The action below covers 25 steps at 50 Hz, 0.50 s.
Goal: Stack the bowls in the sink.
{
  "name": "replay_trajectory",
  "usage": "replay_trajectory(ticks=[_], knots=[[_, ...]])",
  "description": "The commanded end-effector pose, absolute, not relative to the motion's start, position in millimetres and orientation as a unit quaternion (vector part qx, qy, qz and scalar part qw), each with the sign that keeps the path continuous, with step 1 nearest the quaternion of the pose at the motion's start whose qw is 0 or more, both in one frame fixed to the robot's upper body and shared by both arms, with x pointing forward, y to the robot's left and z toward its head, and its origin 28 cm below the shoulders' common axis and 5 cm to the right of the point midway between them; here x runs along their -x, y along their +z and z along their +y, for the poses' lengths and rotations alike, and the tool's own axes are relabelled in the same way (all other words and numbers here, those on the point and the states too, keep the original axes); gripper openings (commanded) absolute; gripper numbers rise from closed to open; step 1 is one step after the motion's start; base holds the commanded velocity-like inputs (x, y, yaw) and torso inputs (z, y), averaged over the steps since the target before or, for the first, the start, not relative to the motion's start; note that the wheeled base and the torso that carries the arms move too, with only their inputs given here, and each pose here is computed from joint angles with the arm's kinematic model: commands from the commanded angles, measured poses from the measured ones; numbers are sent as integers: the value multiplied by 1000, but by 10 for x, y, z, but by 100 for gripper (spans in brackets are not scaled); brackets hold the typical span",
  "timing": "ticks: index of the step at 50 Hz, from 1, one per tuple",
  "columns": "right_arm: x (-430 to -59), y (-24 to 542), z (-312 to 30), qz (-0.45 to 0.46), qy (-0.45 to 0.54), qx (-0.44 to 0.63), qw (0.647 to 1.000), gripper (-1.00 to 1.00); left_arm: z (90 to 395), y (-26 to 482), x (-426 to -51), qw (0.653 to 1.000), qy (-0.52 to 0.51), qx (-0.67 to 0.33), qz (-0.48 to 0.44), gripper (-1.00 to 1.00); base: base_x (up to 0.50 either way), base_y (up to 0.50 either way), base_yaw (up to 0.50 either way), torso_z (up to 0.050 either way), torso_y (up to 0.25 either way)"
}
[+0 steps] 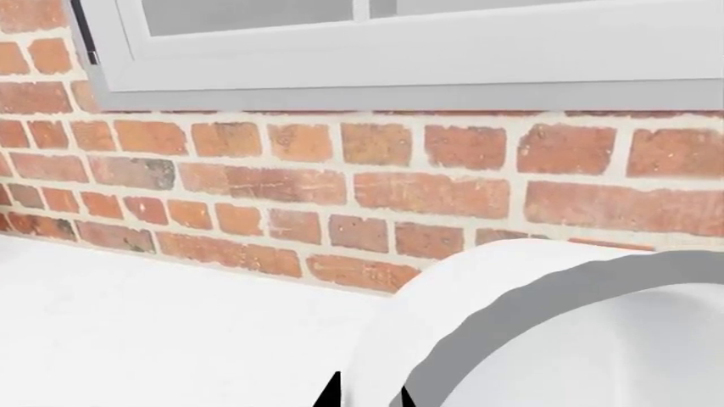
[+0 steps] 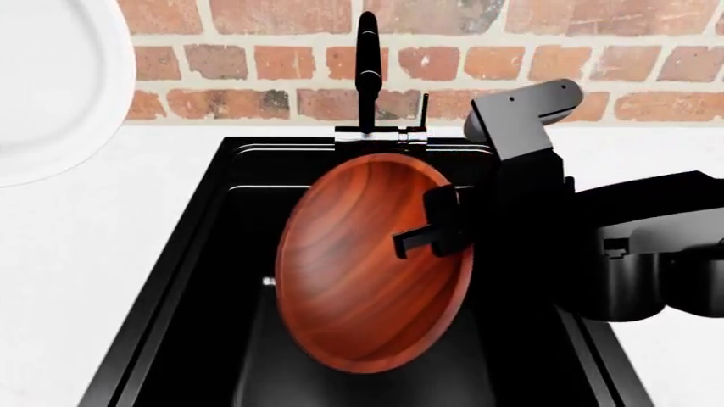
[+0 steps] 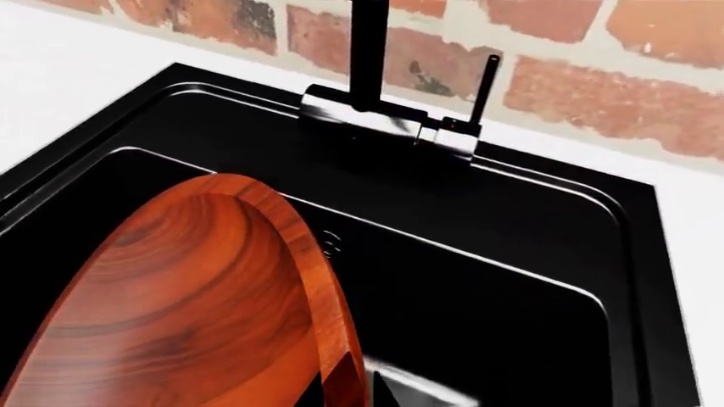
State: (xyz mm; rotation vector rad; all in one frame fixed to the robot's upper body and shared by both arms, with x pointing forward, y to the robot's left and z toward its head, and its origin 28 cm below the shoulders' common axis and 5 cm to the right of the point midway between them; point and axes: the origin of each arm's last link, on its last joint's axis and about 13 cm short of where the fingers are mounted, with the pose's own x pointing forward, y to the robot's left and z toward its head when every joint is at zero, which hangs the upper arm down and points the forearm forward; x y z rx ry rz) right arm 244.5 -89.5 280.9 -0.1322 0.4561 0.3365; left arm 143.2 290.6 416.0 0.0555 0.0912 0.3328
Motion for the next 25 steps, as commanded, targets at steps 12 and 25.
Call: replay_trajectory(ticks=[12, 25], knots=[[-2463, 2839, -821, 233, 192, 30, 953, -100, 2936, 4230, -1377, 984, 174, -16, 20, -100, 0, 0, 0, 1, 2], [-2484, 2861, -724, 235, 201, 55, 949, -100, 2942, 4226, -1380, 984, 174, -16, 21, -100, 0, 0, 0, 0, 1]])
